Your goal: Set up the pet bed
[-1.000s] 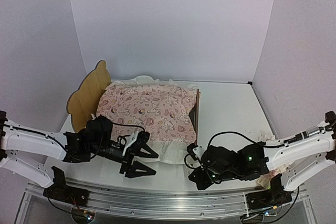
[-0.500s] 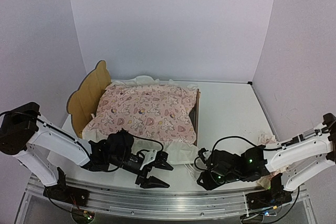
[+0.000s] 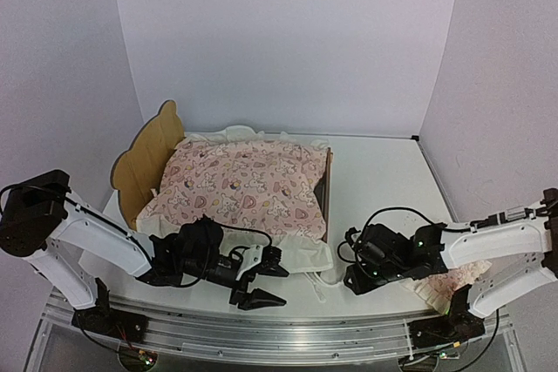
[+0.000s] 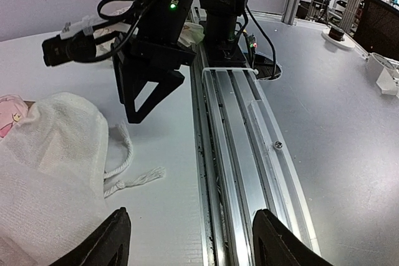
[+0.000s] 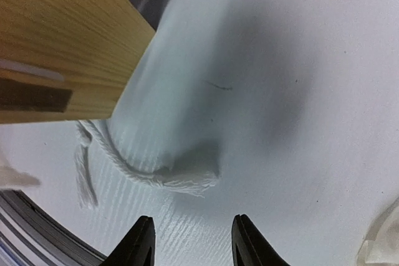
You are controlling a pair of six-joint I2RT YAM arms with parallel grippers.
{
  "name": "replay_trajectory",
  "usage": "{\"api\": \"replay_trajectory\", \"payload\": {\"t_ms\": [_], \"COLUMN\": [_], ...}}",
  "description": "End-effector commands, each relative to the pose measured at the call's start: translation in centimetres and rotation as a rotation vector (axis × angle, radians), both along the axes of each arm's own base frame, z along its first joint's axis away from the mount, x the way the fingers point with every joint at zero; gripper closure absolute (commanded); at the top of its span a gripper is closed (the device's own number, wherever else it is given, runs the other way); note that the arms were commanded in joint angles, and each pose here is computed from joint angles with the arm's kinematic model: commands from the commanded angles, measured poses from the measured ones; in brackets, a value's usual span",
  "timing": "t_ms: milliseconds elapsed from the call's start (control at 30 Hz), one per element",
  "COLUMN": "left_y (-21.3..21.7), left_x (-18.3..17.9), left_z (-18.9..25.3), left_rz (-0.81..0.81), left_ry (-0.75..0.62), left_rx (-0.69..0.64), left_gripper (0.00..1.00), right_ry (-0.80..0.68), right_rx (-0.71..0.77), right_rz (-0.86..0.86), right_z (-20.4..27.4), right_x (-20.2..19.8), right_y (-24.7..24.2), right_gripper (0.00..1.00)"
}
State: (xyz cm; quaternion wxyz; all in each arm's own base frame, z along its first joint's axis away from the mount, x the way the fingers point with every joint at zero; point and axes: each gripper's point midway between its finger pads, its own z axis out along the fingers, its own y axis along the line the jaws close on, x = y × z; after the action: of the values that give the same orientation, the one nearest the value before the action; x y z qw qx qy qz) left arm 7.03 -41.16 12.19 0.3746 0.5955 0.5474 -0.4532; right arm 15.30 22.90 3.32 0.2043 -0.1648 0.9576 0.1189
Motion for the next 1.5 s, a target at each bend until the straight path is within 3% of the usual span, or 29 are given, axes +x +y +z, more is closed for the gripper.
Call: {"api": "replay_trajectory", "payload": {"t_ms": [0, 333, 433, 600, 700, 967, 1300, 1467], "left_y": [-0.1, -2.6, -3.9, -5.5, -5.6, -9.5, -7.5, -8.9], "left_x": [-0.5, -0.8, -0.8, -1.0, -1.3, 2.1, 3.3, 4.7], "left_z": [0.7, -3.5, -4.0, -5.9, -7.4, -8.4, -12.0, -12.7], "left_rz": [-0.054, -0.318, -0.368, -0.441, -0.488, -0.449, -0.481, -0.431], "left_ry": [-0.073, -0.354, -0.400, -0.435, -0.467, -0.609, -0.631, -0.678], "left_rx": [-0.047, 0.137, 0.166, 0.246, 0.308, 0.395, 0.580, 0.589], "left_gripper": [0.32, 0.30, 0.29, 0.28, 0.29, 0.32, 0.46, 0.49], "right_ry": [0.046, 0.063, 0.062, 0.066, 0.067, 0.065, 0.069, 0.070], "right_rx": [0.006, 0.036, 0.024, 0.027, 0.049, 0.148, 0.169, 0.167], "right_rz": [0.129, 0.180, 0.187, 0.208, 0.201, 0.133, 0.078, 0.075], "right_z": [-0.8, -2.1, -2.7, -3.0, -2.7, -0.9, 0.7, 0.9], "right_x": [0.4, 0.8, 1.1, 1.2, 0.9, 0.0, 0.3, 0.2], "right_y": [1.1, 2.3, 1.9, 2.0, 1.5, 0.9, 0.8, 0.7], "right_gripper": [0.56, 0.54, 0.57, 0.88, 1.00, 1.00, 1.00, 1.00]}}
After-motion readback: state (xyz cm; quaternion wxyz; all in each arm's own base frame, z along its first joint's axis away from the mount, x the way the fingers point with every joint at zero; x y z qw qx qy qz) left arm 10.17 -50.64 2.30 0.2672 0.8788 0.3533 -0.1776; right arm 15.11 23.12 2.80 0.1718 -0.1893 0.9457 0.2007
